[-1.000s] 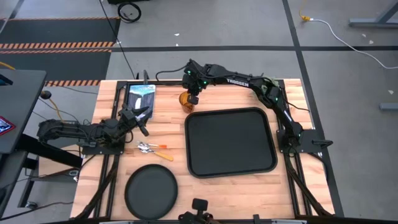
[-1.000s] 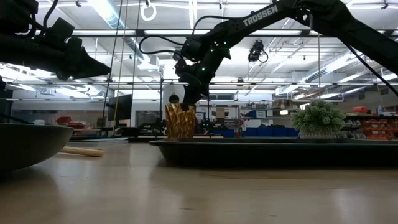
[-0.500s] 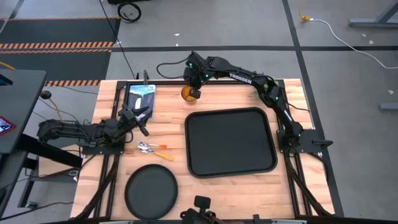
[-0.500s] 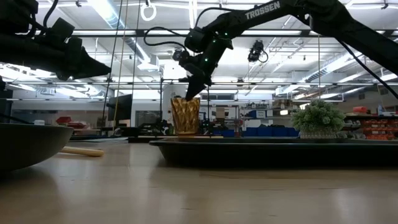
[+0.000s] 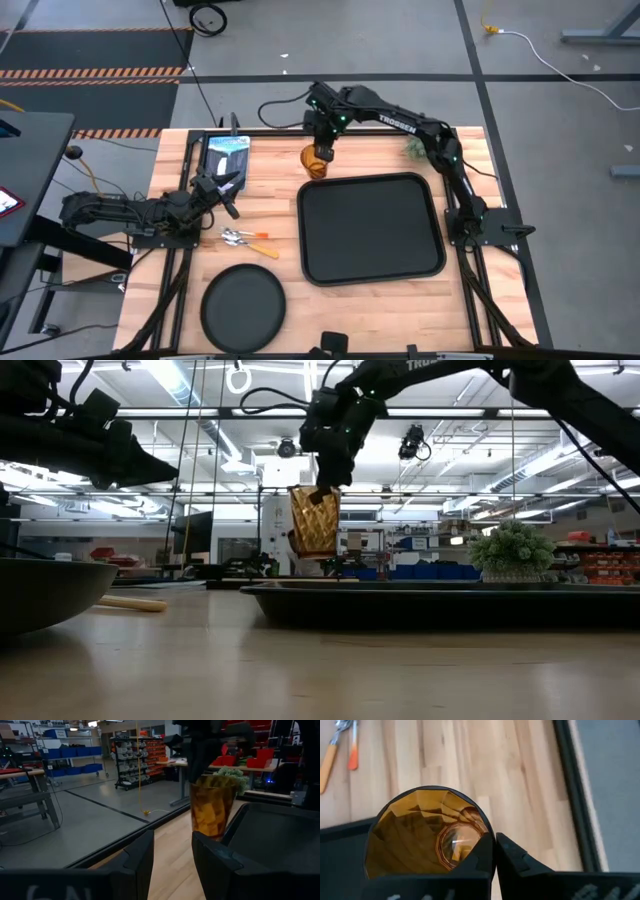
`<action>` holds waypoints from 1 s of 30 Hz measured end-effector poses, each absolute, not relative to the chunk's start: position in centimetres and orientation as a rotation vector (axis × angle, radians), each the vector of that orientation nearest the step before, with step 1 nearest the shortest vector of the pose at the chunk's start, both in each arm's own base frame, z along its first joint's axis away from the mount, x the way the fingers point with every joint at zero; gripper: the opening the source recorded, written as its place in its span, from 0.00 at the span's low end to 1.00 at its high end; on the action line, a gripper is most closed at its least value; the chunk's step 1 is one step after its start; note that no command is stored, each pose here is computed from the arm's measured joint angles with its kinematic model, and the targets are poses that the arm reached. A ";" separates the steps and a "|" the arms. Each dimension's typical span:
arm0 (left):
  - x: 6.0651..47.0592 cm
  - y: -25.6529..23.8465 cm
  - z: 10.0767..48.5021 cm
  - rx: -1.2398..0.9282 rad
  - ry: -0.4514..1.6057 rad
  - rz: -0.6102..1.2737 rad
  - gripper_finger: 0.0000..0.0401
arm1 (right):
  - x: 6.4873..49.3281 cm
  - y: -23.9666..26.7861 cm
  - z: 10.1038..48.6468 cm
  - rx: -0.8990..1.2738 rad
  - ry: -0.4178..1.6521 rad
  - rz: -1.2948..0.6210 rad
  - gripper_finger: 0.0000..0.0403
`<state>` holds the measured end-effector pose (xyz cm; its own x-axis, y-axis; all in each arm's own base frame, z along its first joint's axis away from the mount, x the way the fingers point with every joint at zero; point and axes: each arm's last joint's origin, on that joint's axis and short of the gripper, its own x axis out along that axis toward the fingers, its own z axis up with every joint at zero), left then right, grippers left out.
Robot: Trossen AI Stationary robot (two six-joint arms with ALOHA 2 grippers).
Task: Pick and place plate/cup/fork/spoon on tray
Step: Put the yellow cup on the top right of the black tray
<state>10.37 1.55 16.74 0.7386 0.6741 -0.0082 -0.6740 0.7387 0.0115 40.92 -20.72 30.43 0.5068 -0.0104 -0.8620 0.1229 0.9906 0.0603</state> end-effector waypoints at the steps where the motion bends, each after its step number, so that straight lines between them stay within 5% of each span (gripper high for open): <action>1: 10.4 1.6 16.7 0.008 0.012 0.740 0.35 | 40.8 -20.4 30.3 0.123 1.046 -0.076 0.02; 12: 10.4 1.6 16.6 0.016 0.030 0.740 0.35 | 37.1 -16.7 28.4 0.196 1.031 -0.135 0.02; 30: 10.4 1.6 16.6 0.019 0.031 0.740 0.35 | 22.3 -10.0 26.7 0.454 1.000 -0.491 0.02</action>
